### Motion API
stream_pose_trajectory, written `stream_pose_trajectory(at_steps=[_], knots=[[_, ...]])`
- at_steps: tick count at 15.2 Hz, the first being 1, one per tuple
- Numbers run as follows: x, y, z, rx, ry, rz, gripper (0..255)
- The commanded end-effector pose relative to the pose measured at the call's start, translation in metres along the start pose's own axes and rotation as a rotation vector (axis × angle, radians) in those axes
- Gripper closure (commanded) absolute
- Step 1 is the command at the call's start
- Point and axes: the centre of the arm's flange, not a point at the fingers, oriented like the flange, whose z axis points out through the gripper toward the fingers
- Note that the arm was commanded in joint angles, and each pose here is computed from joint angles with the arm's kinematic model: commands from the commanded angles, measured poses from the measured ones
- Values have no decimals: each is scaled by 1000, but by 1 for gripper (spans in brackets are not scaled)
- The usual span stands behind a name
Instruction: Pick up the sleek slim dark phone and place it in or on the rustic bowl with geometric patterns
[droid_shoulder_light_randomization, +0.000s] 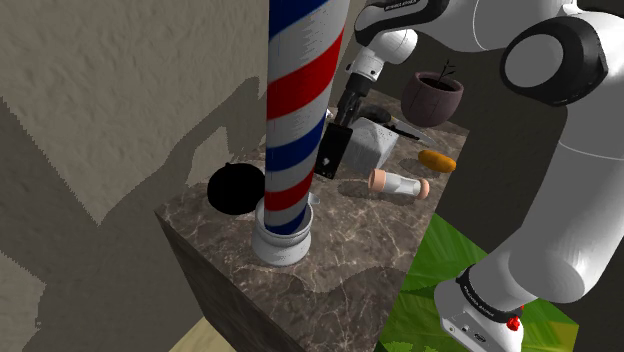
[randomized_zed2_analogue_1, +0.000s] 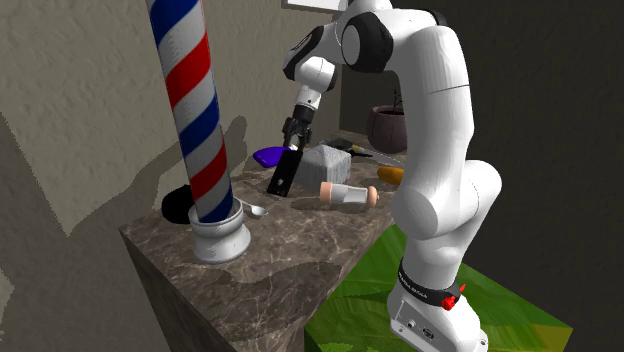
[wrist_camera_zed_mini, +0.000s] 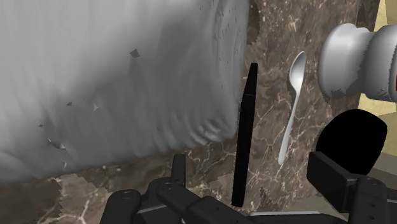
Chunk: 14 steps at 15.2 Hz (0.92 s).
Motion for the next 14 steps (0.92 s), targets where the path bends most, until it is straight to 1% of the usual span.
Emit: stream_pose_trajectory(at_steps=[1, 4, 5, 14], knots=[[0, 0, 1, 1, -1, 1, 0], [0, 0, 1, 1, -1, 1, 0], [0, 0, 1, 1, -1, 1, 255], [0, 0, 1, 1, -1, 1, 255]])
